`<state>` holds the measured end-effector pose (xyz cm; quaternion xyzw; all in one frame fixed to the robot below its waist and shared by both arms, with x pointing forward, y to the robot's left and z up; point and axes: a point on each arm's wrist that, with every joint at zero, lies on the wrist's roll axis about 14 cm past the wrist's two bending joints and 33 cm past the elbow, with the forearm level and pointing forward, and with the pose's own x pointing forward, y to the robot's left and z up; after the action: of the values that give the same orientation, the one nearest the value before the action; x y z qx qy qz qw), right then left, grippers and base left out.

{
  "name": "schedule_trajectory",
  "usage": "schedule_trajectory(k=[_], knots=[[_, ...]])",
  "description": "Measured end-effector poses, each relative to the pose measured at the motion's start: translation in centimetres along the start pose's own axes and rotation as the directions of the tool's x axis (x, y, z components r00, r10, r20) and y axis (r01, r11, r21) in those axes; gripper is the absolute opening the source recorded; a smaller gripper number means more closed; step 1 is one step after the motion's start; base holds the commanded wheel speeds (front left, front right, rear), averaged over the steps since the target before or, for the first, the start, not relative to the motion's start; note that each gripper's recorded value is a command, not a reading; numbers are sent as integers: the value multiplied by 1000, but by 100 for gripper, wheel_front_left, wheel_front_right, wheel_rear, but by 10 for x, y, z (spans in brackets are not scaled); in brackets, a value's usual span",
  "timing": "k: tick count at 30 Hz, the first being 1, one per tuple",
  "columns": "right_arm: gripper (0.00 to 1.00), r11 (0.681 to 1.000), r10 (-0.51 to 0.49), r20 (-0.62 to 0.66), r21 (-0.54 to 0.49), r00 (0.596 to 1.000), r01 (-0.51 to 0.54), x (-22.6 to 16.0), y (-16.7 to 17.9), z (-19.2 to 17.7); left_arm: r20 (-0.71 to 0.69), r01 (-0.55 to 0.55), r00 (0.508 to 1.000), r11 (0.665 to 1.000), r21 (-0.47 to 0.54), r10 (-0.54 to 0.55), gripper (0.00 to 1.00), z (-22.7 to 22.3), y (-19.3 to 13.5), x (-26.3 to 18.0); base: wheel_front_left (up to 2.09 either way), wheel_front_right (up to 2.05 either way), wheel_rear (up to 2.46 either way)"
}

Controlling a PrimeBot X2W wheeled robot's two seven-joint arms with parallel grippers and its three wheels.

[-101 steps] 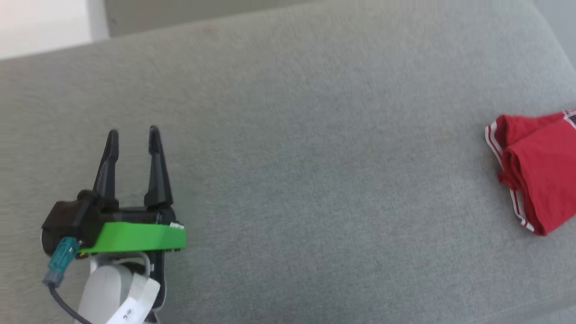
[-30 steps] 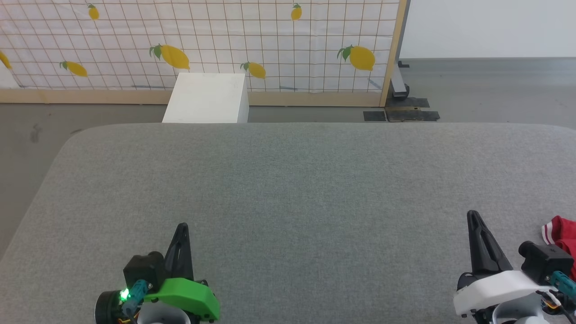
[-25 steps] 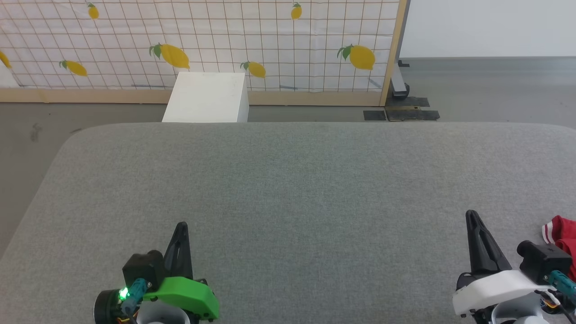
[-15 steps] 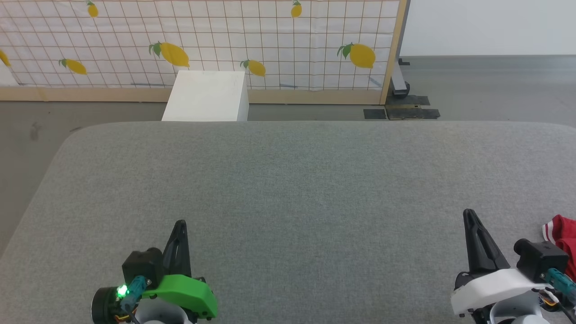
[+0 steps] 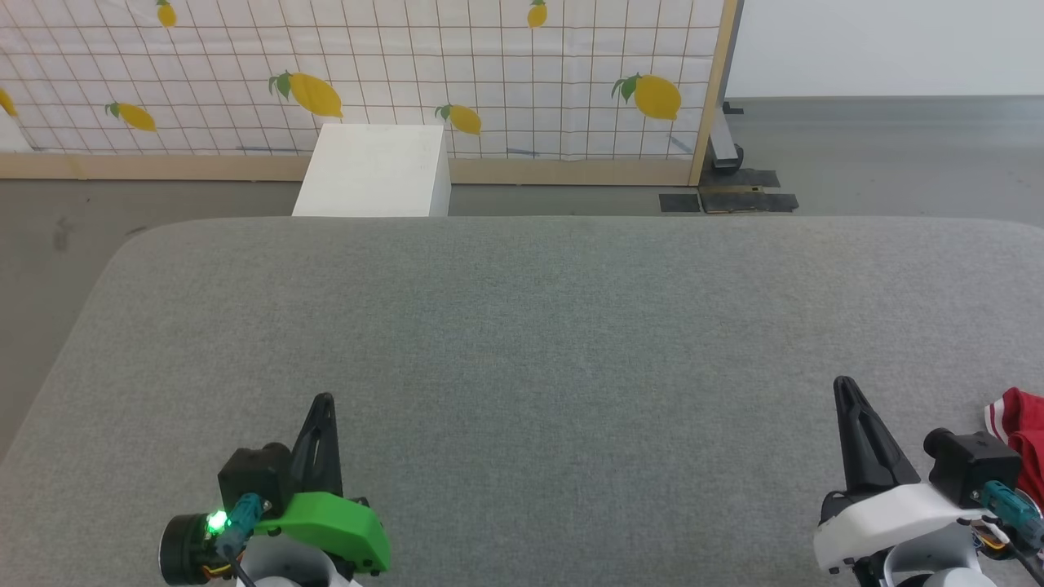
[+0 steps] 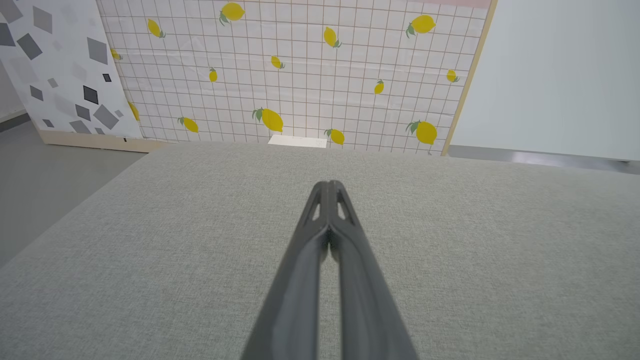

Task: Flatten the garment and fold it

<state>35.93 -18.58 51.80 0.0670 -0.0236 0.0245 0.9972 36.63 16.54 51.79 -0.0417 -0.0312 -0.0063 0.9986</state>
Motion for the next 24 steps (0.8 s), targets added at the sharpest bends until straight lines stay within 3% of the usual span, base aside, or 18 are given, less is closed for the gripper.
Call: schedule_trajectory(k=[24], knots=[[0, 999, 24, -24, -46, 999, -25, 3, 7, -1, -15, 0, 1000, 999, 36, 0, 0, 3, 3, 3, 0, 0, 0]])
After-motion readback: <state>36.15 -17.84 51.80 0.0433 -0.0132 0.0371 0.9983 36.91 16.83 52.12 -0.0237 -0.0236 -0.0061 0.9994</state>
